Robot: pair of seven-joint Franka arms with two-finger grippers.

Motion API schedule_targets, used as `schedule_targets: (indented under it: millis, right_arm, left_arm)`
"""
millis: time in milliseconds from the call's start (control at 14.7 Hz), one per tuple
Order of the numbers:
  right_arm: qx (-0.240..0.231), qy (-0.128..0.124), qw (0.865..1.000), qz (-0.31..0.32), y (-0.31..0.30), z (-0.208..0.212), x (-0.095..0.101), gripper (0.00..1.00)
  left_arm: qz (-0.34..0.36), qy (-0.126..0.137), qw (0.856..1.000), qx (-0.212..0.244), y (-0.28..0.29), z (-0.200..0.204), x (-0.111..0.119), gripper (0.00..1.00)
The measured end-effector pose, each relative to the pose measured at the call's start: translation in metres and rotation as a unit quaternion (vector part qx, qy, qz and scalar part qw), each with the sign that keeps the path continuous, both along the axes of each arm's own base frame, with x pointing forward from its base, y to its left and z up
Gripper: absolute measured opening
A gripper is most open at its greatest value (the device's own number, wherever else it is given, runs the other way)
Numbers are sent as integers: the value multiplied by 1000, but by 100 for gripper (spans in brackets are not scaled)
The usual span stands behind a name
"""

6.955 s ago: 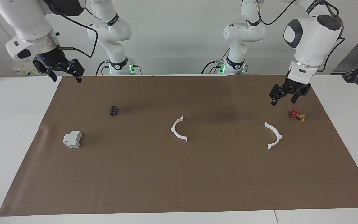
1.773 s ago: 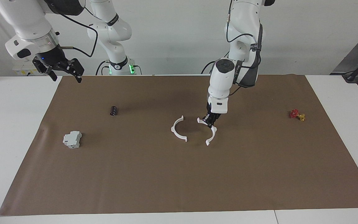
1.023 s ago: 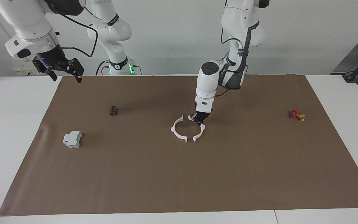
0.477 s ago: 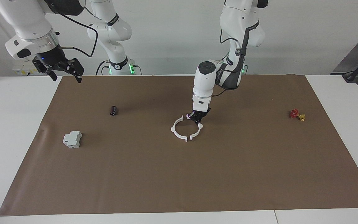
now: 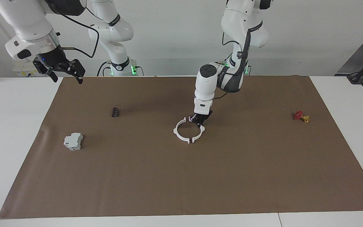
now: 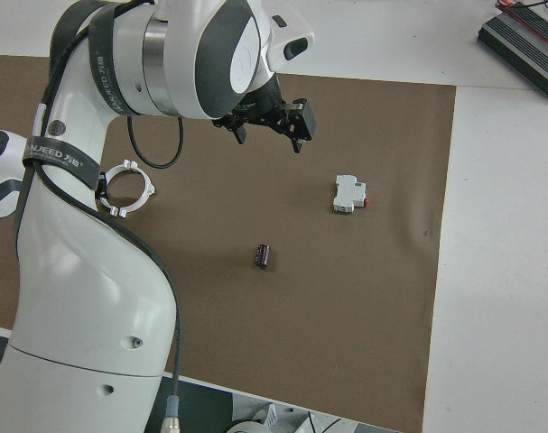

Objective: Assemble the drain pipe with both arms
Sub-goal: 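Press the held half against the placed half with the left gripper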

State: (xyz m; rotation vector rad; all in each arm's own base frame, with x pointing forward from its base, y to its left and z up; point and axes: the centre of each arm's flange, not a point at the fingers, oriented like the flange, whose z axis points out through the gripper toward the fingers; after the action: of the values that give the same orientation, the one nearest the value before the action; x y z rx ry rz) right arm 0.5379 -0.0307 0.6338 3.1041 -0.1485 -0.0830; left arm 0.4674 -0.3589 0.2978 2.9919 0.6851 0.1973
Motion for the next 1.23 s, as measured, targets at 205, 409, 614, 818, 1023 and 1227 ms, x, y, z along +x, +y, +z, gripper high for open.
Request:
schedule_targets:
  millis: [205,409,614,818,1023,1227]
  right_arm:
    - [0,0,1000,0,0,0,0,100]
    - [0,0,1000,0,0,0,0,100]
    - [0,0,1000,0,0,0,0,100]
    - [0,0,1000,0,0,0,0,100]
    - [0,0,1000,0,0,0,0,100]
    - [0,0,1000,0,0,0,0,100]
  left_arm:
    - [-3,-1,1000,0,-2,0,-1,8]
    - [-11,-4,1000,9,-3,0,1,8]
    - [-12,2,1000,19,-8,9,8,8]
    - [-4,9,1000,26,-9,12,12,8]
    - [23,13,999,31,-7,10,12,8]
    - [47,6,998,35,-7,10,12,8]
